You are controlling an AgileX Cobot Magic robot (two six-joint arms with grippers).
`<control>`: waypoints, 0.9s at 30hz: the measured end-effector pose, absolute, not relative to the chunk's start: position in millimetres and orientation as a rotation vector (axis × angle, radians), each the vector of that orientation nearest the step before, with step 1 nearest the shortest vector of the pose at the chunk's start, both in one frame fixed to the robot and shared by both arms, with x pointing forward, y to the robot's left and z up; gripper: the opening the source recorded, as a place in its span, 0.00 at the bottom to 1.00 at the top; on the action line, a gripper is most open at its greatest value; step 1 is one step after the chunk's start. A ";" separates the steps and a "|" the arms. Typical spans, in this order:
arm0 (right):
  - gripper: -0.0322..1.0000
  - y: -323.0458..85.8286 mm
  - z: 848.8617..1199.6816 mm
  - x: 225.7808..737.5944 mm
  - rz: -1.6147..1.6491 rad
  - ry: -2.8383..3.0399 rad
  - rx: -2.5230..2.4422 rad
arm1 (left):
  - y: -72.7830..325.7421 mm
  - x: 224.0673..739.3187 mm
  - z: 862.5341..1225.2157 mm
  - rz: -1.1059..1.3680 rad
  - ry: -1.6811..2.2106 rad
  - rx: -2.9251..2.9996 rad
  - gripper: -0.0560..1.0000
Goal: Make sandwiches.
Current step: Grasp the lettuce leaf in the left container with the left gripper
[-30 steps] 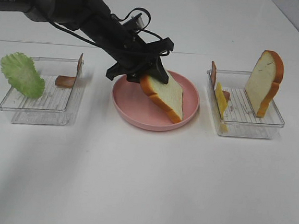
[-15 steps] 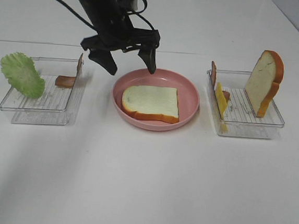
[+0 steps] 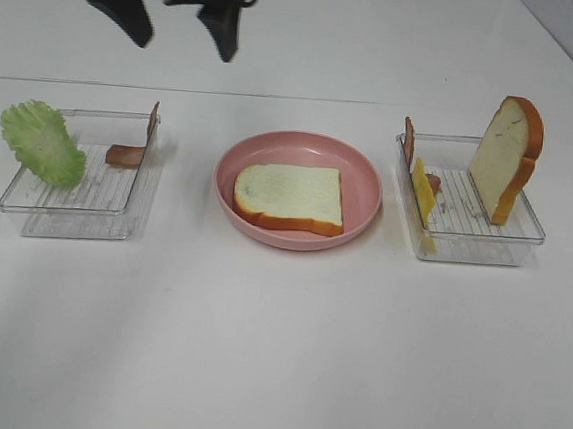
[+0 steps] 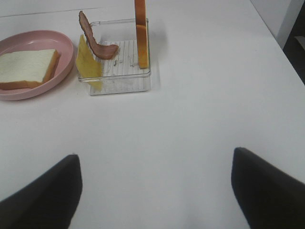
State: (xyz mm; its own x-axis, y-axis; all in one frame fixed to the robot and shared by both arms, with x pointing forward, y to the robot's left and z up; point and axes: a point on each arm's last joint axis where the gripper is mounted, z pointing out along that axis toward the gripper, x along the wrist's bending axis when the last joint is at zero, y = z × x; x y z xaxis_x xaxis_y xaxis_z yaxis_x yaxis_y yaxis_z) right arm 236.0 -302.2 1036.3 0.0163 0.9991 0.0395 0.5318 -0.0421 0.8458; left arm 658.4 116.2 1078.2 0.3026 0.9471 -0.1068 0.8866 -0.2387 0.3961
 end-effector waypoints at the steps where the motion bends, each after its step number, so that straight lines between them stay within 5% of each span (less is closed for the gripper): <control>1: 0.80 -302.2 1036.3 236.0 0.918 1.586 1.647 | 116.2 658.4 1078.2 0.217 1.641 2.195 0.90; 4: 0.80 -302.2 1036.3 236.0 0.918 1.586 1.647 | 166.0 645.7 1095.7 0.282 1.720 2.170 0.90; 6: 0.80 -302.2 1036.3 236.0 0.918 1.586 1.647 | 233.9 638.6 1109.6 0.352 1.833 2.099 0.90; 11: 0.80 -302.2 1036.3 236.0 0.918 1.586 1.647 | 300.9 643.1 1101.0 0.350 1.956 2.030 0.90; 27: 0.80 -302.2 1036.3 236.0 0.918 1.586 1.647 | 326.7 679.9 999.3 0.075 2.051 2.129 0.90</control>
